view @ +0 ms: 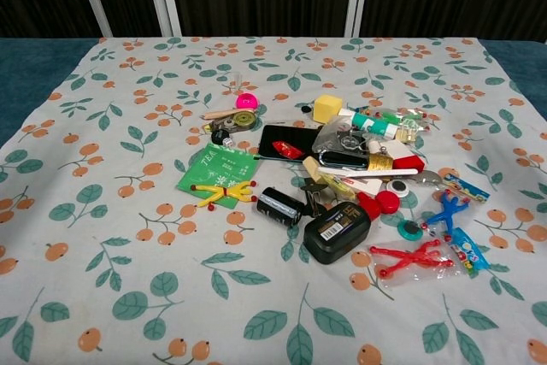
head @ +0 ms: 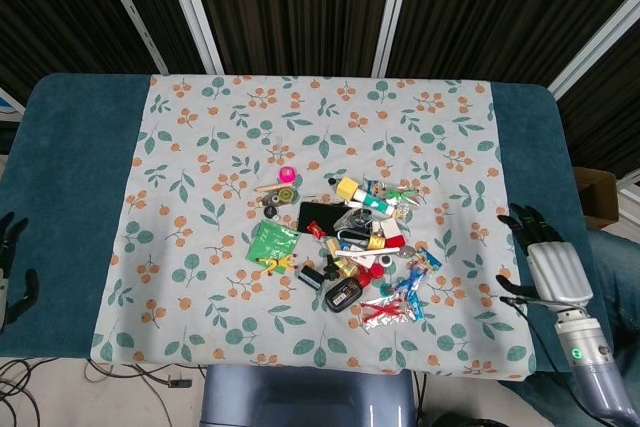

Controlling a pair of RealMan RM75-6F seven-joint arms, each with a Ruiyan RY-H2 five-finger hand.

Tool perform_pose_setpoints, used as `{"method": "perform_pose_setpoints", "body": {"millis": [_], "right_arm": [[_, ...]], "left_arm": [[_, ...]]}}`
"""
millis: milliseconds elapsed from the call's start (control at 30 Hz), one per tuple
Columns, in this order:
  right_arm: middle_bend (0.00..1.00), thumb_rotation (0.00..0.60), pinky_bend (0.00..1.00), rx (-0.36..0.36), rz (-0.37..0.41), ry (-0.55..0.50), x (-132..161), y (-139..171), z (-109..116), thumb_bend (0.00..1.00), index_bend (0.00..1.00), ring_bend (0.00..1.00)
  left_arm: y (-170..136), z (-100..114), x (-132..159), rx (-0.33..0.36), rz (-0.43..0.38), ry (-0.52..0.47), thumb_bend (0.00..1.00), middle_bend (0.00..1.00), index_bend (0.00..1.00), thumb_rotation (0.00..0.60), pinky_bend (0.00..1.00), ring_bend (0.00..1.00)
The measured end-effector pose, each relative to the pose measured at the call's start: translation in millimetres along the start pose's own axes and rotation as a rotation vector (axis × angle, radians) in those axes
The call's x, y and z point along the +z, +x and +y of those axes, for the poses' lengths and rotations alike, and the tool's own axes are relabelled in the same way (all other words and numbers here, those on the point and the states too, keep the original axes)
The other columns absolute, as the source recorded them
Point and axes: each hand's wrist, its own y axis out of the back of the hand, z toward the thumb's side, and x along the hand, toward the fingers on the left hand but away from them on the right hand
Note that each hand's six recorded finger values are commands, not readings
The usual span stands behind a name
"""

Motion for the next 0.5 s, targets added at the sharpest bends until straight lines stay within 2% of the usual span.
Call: {"method": "perform_pose_setpoints", "body": {"millis": [300, 500], "right_arm": [[0.07, 0.6, 0.23, 0.09, 0.037, -0.077, 30.0, -43.1, -21.3, 0.23, 0.28, 0.04], [0.07, 0.6, 0.23, 0.121, 0.064, -0.088, 49.8, -56.4, -38.3, 0.24, 0.33, 0.04]], "left_arm": [[1.9, 2.4, -0.4, -0.001, 0.01, -0.008, 0.57, 0.0, 0.05, 0.6, 0.09, 0.0], [1.5, 1.0, 0.5, -0.006, 0.006, -0.005, 0.57, 0.0, 0.05, 0.6, 0.09, 0.0]]}}
